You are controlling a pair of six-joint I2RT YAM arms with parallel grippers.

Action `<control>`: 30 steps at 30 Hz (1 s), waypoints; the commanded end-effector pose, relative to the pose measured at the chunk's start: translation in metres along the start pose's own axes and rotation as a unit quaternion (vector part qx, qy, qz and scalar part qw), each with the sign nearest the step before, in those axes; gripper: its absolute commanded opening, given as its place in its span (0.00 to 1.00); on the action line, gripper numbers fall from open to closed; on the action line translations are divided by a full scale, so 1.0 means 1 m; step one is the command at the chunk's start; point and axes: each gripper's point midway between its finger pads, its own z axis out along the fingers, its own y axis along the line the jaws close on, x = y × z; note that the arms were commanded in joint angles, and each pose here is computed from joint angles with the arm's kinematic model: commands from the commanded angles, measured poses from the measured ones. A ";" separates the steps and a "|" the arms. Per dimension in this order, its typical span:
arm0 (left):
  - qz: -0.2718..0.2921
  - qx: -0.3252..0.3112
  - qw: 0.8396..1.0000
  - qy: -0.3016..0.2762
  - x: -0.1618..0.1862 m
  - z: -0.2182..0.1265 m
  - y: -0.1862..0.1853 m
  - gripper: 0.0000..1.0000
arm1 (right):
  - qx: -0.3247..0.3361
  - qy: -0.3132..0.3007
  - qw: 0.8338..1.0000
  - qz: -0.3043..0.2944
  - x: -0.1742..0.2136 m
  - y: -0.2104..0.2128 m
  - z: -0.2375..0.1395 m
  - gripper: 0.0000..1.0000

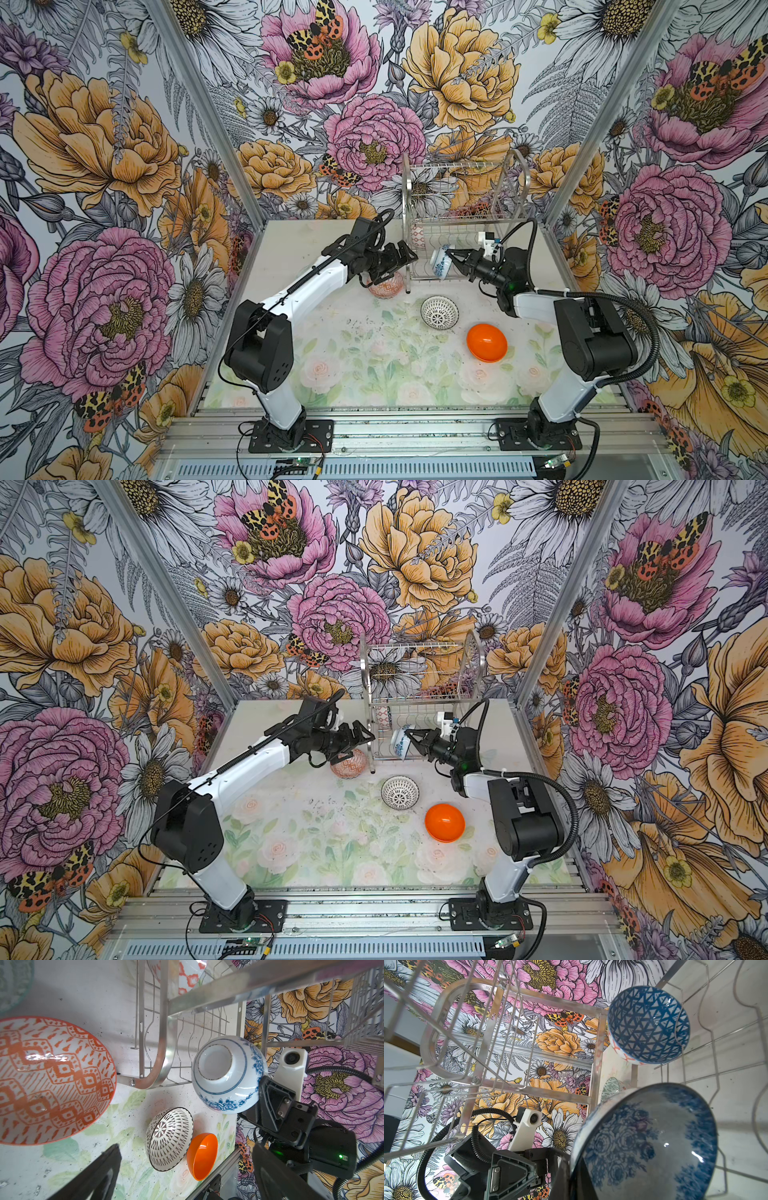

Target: Load the bowls into the dish rack

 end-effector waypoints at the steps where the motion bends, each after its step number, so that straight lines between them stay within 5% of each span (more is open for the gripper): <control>1: 0.008 0.005 1.000 0.006 -0.003 0.001 -0.001 0.99 | -0.057 -0.018 0.998 -0.033 -0.012 0.032 -0.002 0.00; 30: 0.000 -0.001 1.000 0.000 -0.003 -0.007 0.006 0.99 | -0.050 -0.035 0.997 -0.038 -0.070 0.011 0.037 0.00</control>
